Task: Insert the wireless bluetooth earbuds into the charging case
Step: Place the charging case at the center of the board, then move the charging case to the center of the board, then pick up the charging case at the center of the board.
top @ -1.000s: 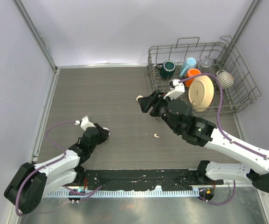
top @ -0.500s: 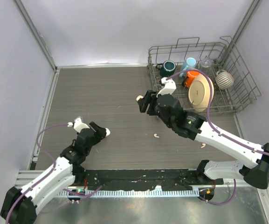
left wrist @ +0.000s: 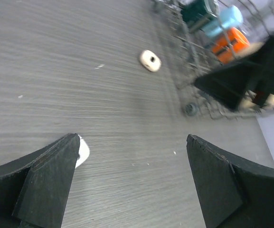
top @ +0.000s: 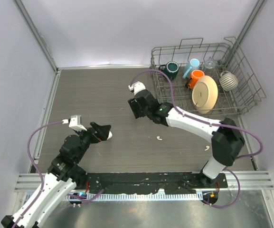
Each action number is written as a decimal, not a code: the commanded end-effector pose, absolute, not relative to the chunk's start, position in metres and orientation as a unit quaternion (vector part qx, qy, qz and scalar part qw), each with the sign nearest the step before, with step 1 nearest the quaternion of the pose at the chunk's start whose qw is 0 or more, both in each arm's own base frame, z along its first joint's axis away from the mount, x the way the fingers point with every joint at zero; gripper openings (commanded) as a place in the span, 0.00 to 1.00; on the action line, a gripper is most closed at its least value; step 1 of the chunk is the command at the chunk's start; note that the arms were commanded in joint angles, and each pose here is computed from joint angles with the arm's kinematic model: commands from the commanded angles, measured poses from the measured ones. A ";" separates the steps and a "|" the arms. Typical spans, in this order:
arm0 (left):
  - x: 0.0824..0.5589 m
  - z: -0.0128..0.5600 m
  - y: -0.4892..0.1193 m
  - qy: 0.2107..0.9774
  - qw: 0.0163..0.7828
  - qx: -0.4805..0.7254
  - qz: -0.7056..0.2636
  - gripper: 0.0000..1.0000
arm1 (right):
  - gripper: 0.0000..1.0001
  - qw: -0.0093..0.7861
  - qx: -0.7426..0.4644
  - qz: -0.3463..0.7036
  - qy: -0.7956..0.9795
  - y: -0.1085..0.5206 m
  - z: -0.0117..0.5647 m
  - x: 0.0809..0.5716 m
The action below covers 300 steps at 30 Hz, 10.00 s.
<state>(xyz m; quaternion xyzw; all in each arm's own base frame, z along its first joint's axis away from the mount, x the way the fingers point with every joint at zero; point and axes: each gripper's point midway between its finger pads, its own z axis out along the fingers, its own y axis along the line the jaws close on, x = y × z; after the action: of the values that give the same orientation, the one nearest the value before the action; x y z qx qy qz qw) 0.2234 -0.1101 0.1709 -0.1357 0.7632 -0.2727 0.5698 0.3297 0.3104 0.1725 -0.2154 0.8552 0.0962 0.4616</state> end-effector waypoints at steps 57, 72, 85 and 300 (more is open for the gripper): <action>0.196 0.260 -0.152 0.687 0.601 -0.021 -0.408 1.00 | 0.60 0.294 -0.441 0.055 0.846 0.308 0.027 0.462; 0.196 0.254 -0.154 0.683 0.603 -0.015 -0.412 1.00 | 0.35 0.243 -0.442 0.136 0.852 0.319 0.025 0.428; 0.197 0.253 -0.143 0.685 0.612 -0.034 -0.394 1.00 | 0.46 0.233 -0.438 0.149 0.855 0.335 0.042 0.365; 0.146 0.322 -0.192 0.392 0.782 0.274 -0.401 0.00 | 0.87 0.236 0.186 0.664 0.685 0.367 0.334 0.172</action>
<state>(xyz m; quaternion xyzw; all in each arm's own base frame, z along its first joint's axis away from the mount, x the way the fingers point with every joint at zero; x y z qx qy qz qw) 0.1573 -0.1950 0.3035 0.2607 0.4449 -0.4055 0.7548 0.1722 0.3637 0.3078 0.1338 0.7363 0.6036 0.2750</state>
